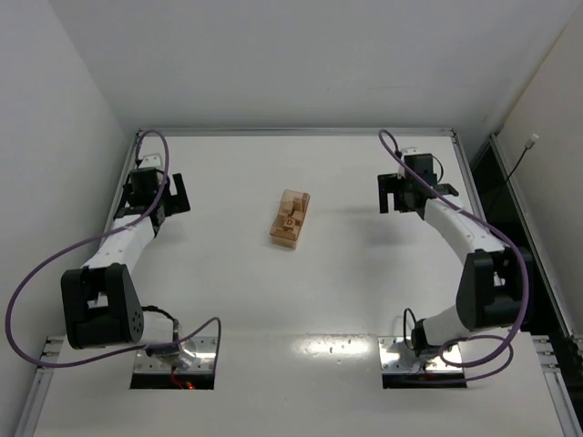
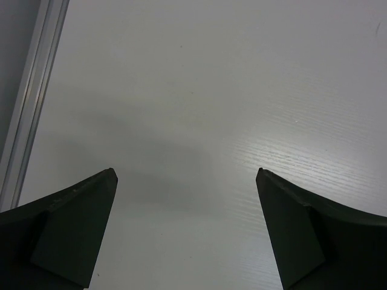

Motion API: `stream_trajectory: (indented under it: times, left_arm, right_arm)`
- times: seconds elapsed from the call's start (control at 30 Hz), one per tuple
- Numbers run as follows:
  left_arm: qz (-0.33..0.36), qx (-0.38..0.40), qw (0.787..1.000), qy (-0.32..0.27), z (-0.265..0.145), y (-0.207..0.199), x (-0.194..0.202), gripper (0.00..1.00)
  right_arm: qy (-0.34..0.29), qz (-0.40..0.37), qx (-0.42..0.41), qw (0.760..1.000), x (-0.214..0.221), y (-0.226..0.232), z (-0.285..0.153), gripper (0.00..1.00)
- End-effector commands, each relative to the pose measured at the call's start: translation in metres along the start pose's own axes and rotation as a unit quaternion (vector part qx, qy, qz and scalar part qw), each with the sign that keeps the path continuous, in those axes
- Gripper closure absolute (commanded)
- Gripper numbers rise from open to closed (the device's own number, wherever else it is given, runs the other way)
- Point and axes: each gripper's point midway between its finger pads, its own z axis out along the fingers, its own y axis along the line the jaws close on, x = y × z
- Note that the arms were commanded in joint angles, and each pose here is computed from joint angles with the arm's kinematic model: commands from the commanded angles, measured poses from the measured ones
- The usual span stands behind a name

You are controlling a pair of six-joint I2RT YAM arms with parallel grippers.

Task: Build the wood block tower

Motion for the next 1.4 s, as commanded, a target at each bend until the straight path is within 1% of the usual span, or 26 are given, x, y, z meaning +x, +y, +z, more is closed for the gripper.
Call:
stream_trajectory:
  times: [0.0, 0.03, 0.07, 0.1, 0.13, 0.17, 0.2, 0.23, 0.3, 0.37, 0.43, 0.5, 0.6, 0.67, 0.8, 0.83, 0.9, 0.93, 1.07, 1.1, 1.17, 1.27, 1.37]
  left_arm:
    - [-0.012, 0.001, 1.000, -0.019, 0.000, 0.000, -0.017, 0.00]
    - [-0.012, 0.001, 1.000, -0.019, -0.001, 0.000, -0.019, 0.00]
    - [-0.007, -0.004, 1.000, -0.019, -0.001, 0.002, -0.019, 0.00]
    - [-0.007, -0.004, 1.000, -0.018, -0.002, 0.002, -0.021, 0.00]
    - [-0.006, -0.011, 1.000, -0.014, 0.000, 0.004, -0.018, 0.00]
    - [-0.007, -0.020, 1.000, -0.015, -0.001, 0.007, -0.022, 0.00]
    - [-0.008, -0.019, 1.000, -0.022, -0.002, 0.007, -0.028, 0.00]
    - [-0.007, -0.027, 0.999, -0.018, -0.001, 0.009, -0.029, 0.00]
    - [-0.012, -0.034, 0.999, -0.019, -0.001, 0.011, -0.029, 0.00]
    - [-0.013, -0.043, 0.999, -0.025, -0.004, 0.015, -0.033, 0.00]
    - [-0.013, -0.044, 0.999, -0.023, -0.005, 0.015, -0.029, 0.00]
    - [-0.013, -0.056, 0.998, -0.025, -0.007, 0.020, -0.028, 0.00]
    - [-0.008, -0.062, 0.998, -0.020, -0.007, 0.023, -0.024, 0.00]
    - [-0.008, -0.066, 0.998, -0.021, -0.007, 0.024, -0.024, 0.00]
    - [-0.007, -0.073, 0.997, -0.017, -0.005, 0.026, -0.022, 0.00]
    - [-0.007, -0.073, 0.997, -0.017, -0.005, 0.026, -0.022, 0.00]
    - [-0.006, -0.073, 0.997, -0.012, -0.003, 0.026, -0.019, 0.00]
    - [-0.006, -0.078, 0.997, -0.013, -0.003, 0.028, -0.019, 0.00]
    - [-0.005, -0.083, 0.996, -0.009, -0.001, 0.030, -0.017, 0.00]
    - [-0.004, -0.084, 0.996, -0.004, 0.001, 0.029, -0.014, 0.00]
    - [-0.005, -0.089, 0.996, -0.009, 0.000, 0.031, -0.019, 0.00]
    - [-0.005, -0.089, 0.996, -0.009, 0.000, 0.031, -0.019, 0.00]
    - [-0.005, -0.093, 0.996, -0.009, 0.000, 0.033, -0.019, 0.00]
  right_arm:
    - [-0.073, -0.020, -0.049, 0.996, -0.054, 0.023, -0.025, 0.07]
    - [-0.088, -0.035, -0.078, 0.992, -0.068, 0.041, -0.034, 0.09]
    - [-0.094, -0.043, -0.093, 0.990, -0.075, 0.051, -0.041, 0.13]
    - [-0.083, -0.053, -0.107, 0.989, -0.074, 0.063, -0.043, 0.18]
    - [-0.093, -0.071, -0.127, 0.985, -0.087, 0.086, -0.053, 0.30]
    - [-0.070, -0.076, -0.137, 0.985, -0.080, 0.098, -0.055, 0.37]
    - [-0.059, -0.078, -0.135, 0.986, -0.080, 0.107, -0.055, 0.41]
    - [-0.044, -0.078, -0.148, 0.985, -0.081, 0.132, -0.053, 0.44]
    - [-0.010, -0.080, -0.155, 0.985, -0.070, 0.153, -0.049, 0.44]
    - [0.004, -0.079, -0.162, 0.984, -0.062, 0.181, -0.045, 0.44]
    - [0.020, -0.077, -0.164, 0.983, -0.050, 0.196, -0.040, 0.47]
    - [0.040, -0.080, -0.174, 0.981, -0.037, 0.216, -0.034, 0.47]
    - [0.057, -0.070, -0.197, 0.976, -0.025, 0.236, -0.035, 0.49]
    - [0.067, -0.076, -0.214, 0.971, -0.016, 0.251, -0.039, 0.52]
    - [0.080, -0.094, -0.224, 0.967, -0.001, 0.273, -0.040, 0.53]
    - [0.081, -0.088, -0.224, 0.967, -0.001, 0.274, -0.041, 0.55]
    - [0.099, -0.098, -0.224, 0.965, 0.014, 0.283, -0.038, 0.56]
    - [0.099, -0.098, -0.224, 0.965, 0.014, 0.283, -0.038, 0.58]
    - [0.120, -0.091, -0.217, 0.964, 0.028, 0.287, -0.033, 0.58]
    - [0.120, -0.091, -0.217, 0.964, 0.028, 0.287, -0.032, 0.59]
    - [0.136, -0.083, -0.205, 0.966, 0.036, 0.286, -0.025, 0.59]
    - [0.153, -0.067, -0.193, 0.967, 0.043, 0.283, -0.018, 0.60]
    - [0.152, -0.048, -0.191, 0.969, 0.037, 0.284, -0.015, 0.63]
